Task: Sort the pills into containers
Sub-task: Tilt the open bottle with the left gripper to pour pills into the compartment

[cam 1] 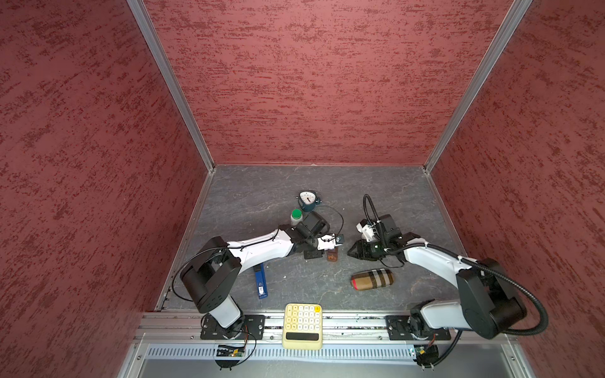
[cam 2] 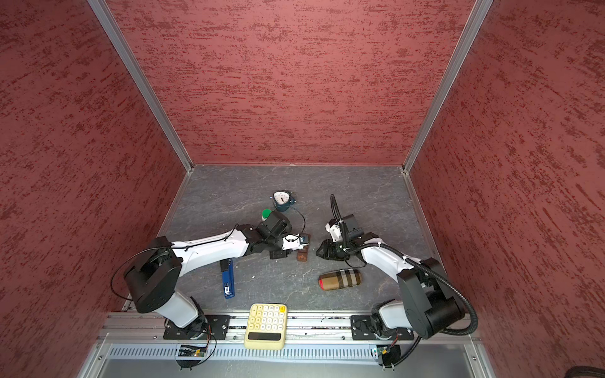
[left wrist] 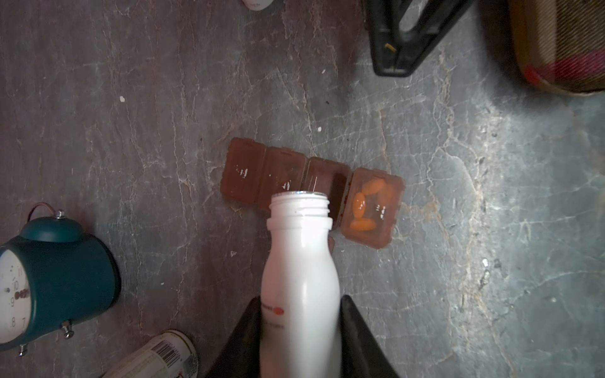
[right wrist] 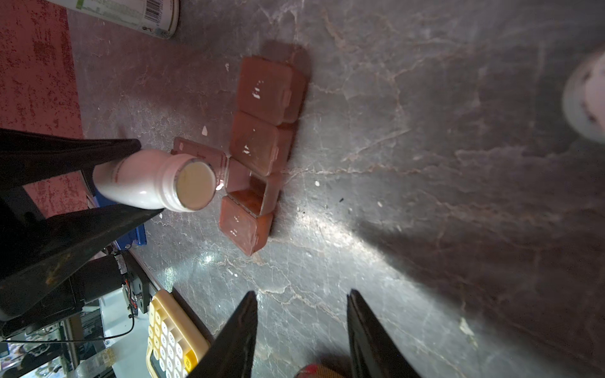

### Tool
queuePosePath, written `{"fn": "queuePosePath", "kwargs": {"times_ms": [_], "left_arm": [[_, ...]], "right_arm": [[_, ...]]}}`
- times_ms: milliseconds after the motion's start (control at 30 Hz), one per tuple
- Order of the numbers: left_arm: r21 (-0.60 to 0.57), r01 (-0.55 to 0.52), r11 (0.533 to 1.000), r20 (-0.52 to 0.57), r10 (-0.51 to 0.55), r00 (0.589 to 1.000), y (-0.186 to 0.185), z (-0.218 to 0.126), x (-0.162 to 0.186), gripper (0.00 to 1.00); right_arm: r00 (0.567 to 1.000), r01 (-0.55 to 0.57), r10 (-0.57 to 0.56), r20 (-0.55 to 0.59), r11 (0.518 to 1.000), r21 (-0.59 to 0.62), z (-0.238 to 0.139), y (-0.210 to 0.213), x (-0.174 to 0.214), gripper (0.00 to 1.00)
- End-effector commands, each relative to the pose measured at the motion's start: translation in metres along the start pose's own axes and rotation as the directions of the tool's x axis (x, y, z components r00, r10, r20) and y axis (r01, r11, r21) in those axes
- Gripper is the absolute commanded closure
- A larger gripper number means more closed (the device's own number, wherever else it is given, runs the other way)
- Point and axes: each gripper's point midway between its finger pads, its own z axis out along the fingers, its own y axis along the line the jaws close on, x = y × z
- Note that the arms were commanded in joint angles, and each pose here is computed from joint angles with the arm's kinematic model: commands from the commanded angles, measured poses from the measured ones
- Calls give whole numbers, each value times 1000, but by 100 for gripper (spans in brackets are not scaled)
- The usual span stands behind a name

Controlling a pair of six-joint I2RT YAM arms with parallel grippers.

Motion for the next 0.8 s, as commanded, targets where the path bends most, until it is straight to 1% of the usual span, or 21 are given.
{"fn": "queuePosePath", "kwargs": {"times_ms": [0, 200, 400, 633, 767], "left_arm": [[41, -19, 999, -41, 21, 999, -6, 3, 3, 100], [64, -23, 998, -66, 27, 997, -7, 2, 1, 100], [64, -52, 997, -105, 59, 993, -7, 3, 3, 100], [67, -83, 994, -142, 91, 986, -7, 3, -1, 100], [69, -84, 994, -151, 94, 984, -5, 4, -2, 100]], "right_arm": [[1000, 22, -21, 9, 999, -30, 3, 7, -1, 54], [1000, 22, -22, 3, 999, -30, 5, 7, 2, 54], [1000, 27, -27, -14, 1000, -7, 8, 1, 7, 54], [999, 28, -28, -18, 1000, -6, 9, -1, 9, 54], [999, 26, -26, -25, 1000, -6, 11, -3, 12, 54]]}}
